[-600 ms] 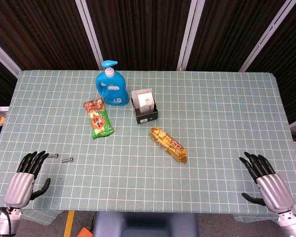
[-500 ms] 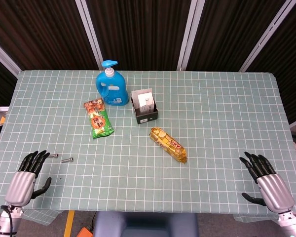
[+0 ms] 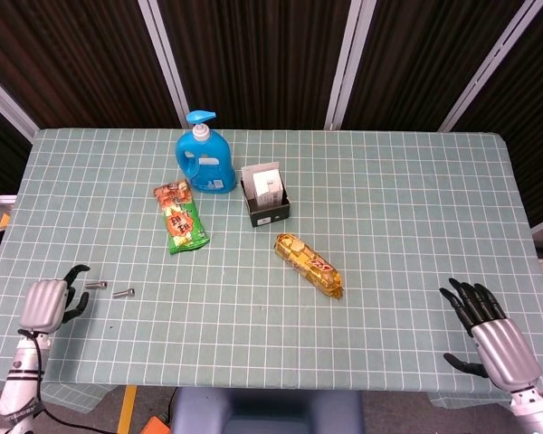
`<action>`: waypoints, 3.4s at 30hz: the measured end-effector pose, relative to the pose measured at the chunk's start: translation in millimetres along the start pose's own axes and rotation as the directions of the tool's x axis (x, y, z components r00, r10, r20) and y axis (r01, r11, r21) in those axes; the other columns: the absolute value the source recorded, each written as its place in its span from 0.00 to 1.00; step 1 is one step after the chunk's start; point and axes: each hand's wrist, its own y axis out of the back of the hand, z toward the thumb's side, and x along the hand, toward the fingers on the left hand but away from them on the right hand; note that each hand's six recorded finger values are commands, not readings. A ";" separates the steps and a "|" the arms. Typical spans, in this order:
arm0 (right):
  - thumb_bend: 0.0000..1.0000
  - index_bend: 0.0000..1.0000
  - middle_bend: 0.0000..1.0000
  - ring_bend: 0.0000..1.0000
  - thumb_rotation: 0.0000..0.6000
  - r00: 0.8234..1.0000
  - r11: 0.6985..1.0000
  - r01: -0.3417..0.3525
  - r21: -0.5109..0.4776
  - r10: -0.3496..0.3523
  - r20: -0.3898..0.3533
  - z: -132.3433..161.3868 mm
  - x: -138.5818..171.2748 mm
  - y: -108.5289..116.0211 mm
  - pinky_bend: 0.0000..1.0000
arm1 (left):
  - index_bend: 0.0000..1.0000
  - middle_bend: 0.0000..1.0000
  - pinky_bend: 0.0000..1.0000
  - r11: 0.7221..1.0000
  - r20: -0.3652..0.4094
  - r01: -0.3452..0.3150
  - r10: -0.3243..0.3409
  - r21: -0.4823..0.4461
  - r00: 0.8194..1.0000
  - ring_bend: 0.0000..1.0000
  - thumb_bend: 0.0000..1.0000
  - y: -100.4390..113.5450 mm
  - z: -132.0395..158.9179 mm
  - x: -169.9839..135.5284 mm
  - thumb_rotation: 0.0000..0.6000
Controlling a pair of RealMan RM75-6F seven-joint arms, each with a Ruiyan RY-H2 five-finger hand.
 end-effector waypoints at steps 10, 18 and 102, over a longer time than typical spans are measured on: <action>0.15 0.00 0.00 0.00 1.00 1.000 1.000 -0.005 0.002 0.005 0.008 -1.6 -2.0 -1.1 0.00 | 0.37 1.00 1.00 0.999 -0.066 0.035 -0.035 -0.002 0.997 1.00 0.42 -23.5 -7.8 20.9 1.00; 0.15 0.00 0.00 0.00 1.00 1.000 1.000 -0.006 0.000 0.006 0.006 -0.8 -1.5 -1.2 0.00 | 0.45 1.00 1.00 0.999 -0.089 0.045 -0.044 0.009 0.995 1.00 0.41 -30.9 -15.5 22.1 1.00; 0.15 0.00 0.00 0.00 1.00 1.000 1.000 0.000 0.003 0.000 0.013 -2.4 -1.4 0.2 0.00 | 0.48 1.00 1.00 0.997 -0.040 0.069 -0.068 0.027 0.997 1.00 0.38 -10.5 20.9 38.5 1.00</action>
